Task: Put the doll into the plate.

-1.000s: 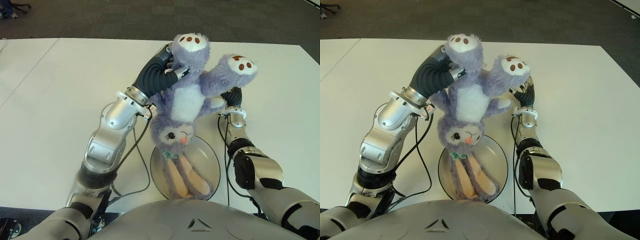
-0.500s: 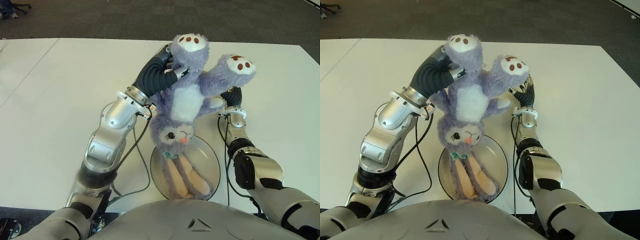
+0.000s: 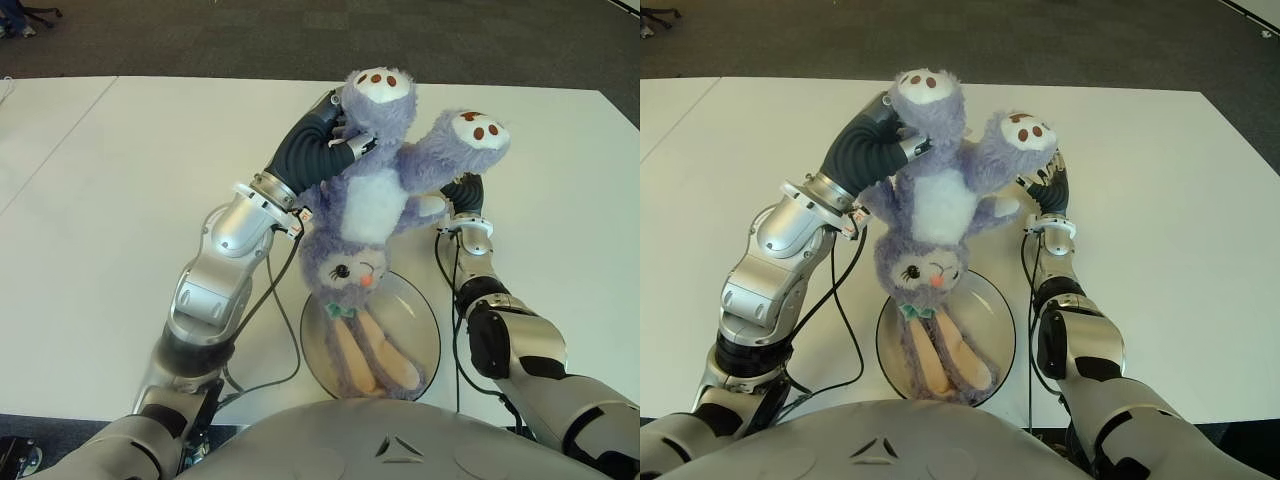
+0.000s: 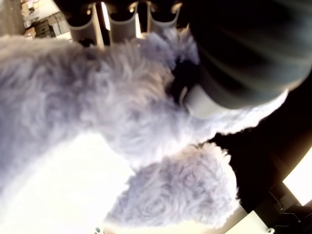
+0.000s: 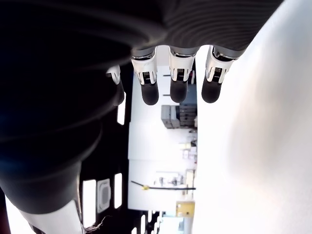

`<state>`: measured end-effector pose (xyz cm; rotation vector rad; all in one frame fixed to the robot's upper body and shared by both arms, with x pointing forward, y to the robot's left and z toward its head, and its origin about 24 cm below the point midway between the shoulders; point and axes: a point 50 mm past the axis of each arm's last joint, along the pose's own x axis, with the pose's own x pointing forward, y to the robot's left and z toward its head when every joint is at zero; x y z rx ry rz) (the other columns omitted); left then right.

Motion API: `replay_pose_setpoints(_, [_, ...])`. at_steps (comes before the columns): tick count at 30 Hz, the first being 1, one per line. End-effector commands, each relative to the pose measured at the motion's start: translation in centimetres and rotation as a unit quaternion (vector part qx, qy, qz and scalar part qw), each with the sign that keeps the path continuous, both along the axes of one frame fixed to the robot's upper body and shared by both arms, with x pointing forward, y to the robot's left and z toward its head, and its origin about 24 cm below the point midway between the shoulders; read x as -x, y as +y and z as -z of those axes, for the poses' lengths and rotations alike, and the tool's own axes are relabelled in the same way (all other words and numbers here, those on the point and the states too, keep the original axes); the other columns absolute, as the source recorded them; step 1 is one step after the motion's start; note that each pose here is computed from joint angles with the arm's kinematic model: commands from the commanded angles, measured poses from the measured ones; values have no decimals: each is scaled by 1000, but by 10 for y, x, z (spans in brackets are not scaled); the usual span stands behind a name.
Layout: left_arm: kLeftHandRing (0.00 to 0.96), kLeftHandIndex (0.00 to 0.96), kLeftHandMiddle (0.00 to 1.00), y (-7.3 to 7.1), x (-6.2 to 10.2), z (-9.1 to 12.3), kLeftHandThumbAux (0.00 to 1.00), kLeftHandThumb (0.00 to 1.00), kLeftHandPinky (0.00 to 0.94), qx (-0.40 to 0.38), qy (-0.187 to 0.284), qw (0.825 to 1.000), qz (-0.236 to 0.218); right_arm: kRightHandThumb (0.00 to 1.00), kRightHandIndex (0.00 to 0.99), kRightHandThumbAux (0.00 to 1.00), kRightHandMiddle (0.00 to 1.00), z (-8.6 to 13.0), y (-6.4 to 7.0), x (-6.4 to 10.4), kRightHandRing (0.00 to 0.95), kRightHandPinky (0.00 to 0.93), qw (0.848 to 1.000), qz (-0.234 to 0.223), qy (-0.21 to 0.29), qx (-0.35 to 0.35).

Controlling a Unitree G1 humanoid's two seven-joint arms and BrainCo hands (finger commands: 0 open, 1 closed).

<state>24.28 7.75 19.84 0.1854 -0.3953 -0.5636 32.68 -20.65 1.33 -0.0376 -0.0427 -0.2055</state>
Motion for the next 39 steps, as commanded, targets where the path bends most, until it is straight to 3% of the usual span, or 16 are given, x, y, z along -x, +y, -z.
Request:
replay_pose_setpoints(1, [848, 440, 851, -3, -1, 12, 701, 719, 837, 25, 66, 996, 47, 77, 59, 820, 0, 109, 4, 101, 0, 0, 972, 22, 230, -28])
replay_pose_setpoints(3, [837, 440, 838, -2, -4, 13, 701, 718, 819, 23, 75, 995, 64, 76, 60, 823, 0, 109, 5, 102, 0, 0, 973, 23, 229, -33])
replay_pose_setpoints(4, [753, 437, 761, -2, -6, 13, 702, 712, 717, 21, 79, 994, 72, 75, 63, 828, 0, 109, 5, 102, 0, 0, 973, 23, 228, -38])
replay_pose_setpoints(6, [728, 436, 738, 0, -7, 14, 703, 710, 686, 18, 87, 993, 82, 74, 64, 830, 0, 109, 5, 102, 0, 0, 973, 25, 227, -43])
replay_pose_setpoints(9, [460, 409, 479, 1, -9, 23, 713, 676, 431, -2, 117, 987, 110, 67, 65, 828, 0, 109, 5, 102, 0, 0, 973, 26, 224, -44])
replay_pose_setpoints(10, [279, 190, 300, 2, -9, 27, 586, 302, 244, -10, 124, 985, 117, 65, 65, 825, 0, 109, 5, 102, 0, 0, 973, 25, 224, -43])
replay_pose_setpoints(12, [183, 102, 209, 4, -7, 38, 540, 172, 134, -26, 135, 982, 127, 64, 64, 824, 0, 108, 6, 101, 0, 0, 974, 23, 223, -40])
replay_pose_setpoints(14, [118, 57, 142, 5, -6, 44, 515, 137, 72, -41, 140, 980, 139, 65, 61, 821, 0, 107, 6, 100, 0, 0, 974, 20, 221, -37])
replay_pose_setpoints(21, [47, 2, 65, 6, -9, 44, 475, 112, 3, -66, 132, 975, 164, 72, 52, 813, 0, 106, 7, 100, 0, 0, 976, 16, 217, -24])
replay_pose_setpoints(39, [49, 0, 49, 12, -21, 44, 485, 153, 86, -101, 105, 979, 145, 94, 63, 813, 0, 108, 6, 101, 0, 0, 974, 25, 222, -36])
